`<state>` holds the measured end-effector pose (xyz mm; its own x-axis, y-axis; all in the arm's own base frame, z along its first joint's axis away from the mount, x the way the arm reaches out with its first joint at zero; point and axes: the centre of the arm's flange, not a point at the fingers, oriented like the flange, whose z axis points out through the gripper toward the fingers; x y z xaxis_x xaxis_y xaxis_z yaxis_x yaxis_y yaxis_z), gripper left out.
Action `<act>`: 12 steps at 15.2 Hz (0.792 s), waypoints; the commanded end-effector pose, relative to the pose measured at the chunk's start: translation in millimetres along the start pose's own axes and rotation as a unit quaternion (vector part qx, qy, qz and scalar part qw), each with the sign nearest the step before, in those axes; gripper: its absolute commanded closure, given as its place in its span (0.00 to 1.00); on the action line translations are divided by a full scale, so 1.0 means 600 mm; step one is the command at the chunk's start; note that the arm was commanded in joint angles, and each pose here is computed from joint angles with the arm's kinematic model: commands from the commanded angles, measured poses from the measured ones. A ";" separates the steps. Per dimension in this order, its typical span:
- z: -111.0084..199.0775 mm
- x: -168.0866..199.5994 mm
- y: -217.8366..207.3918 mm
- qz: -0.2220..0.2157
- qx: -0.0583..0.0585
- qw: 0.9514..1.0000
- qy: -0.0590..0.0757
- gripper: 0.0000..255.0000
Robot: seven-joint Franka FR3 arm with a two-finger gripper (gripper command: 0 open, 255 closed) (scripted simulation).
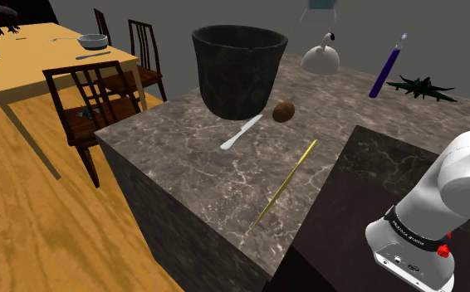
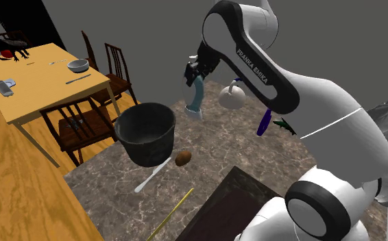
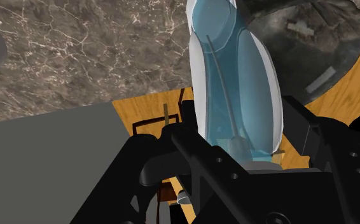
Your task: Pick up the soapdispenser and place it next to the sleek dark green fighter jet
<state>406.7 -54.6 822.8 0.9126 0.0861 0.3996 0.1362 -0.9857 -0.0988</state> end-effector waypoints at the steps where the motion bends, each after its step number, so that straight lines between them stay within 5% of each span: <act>1: -0.016 0.007 -0.001 0.000 0.000 1.000 0.000 1.00; 4: -0.036 0.016 -0.003 0.000 0.000 1.000 0.000 1.00; 12: -0.050 -0.097 0.130 0.000 0.000 1.000 0.000 1.00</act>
<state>358.6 -126.7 822.2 0.9127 0.0854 0.3996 0.1354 -0.9859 -0.0986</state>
